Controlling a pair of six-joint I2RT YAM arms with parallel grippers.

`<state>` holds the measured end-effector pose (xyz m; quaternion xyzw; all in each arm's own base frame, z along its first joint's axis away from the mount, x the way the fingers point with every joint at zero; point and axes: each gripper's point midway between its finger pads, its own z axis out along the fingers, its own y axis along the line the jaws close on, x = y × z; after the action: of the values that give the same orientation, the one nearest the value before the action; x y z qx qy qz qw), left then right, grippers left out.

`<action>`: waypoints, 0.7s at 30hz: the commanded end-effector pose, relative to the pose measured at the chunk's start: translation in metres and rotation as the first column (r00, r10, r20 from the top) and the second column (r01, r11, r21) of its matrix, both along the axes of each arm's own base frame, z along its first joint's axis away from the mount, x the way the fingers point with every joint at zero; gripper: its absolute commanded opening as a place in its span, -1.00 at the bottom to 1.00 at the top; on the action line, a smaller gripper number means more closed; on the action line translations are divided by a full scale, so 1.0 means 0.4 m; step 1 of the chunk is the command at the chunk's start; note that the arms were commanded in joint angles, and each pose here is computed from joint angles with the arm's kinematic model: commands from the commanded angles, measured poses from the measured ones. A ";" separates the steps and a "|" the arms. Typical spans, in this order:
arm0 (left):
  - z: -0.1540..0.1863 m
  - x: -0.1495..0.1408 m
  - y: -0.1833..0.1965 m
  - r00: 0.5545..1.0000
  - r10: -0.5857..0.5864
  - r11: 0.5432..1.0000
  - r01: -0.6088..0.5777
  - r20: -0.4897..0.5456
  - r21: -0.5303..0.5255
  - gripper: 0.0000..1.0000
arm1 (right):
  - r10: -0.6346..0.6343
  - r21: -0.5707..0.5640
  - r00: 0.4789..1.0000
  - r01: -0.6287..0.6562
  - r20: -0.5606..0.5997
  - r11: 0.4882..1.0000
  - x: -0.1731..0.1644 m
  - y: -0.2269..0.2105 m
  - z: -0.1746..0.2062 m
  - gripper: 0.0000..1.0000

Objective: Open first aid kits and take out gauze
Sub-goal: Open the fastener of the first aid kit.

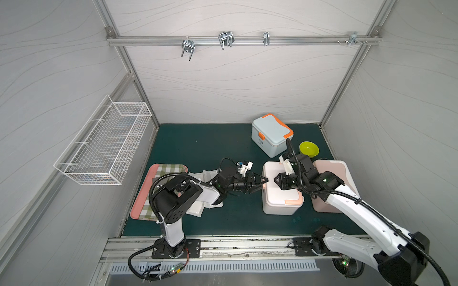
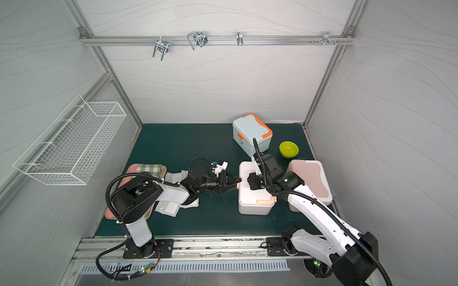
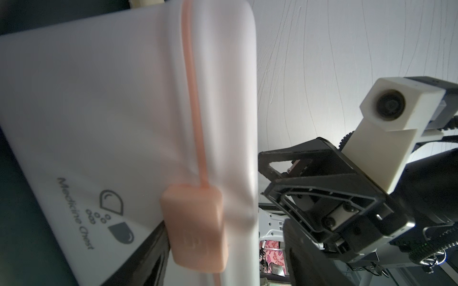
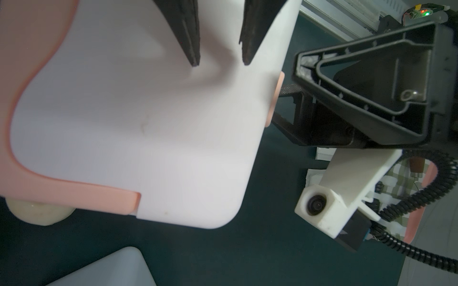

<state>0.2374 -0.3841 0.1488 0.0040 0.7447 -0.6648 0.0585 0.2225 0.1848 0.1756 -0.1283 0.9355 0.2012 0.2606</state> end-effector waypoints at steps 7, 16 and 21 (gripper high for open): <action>0.212 -0.031 0.013 0.979 -0.015 0.978 0.056 0.202 -0.199 0.42 | -0.018 -0.120 0.980 -0.006 -0.200 0.993 -0.079 -0.052 -0.125 -0.36; 0.195 -0.025 0.032 0.982 0.008 0.982 0.027 0.188 -0.186 0.43 | -0.018 -0.121 0.980 -0.006 -0.199 0.993 -0.079 -0.052 -0.125 -0.36; 0.188 -0.022 0.039 0.983 0.016 0.984 0.017 0.182 -0.178 0.44 | -0.018 -0.120 0.980 -0.006 -0.197 0.993 -0.078 -0.051 -0.124 -0.36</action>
<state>0.2310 -0.3690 0.1698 0.0082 0.7328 -0.6760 0.0774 0.2230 0.1884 0.1739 -0.1306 0.9340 0.2086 0.2591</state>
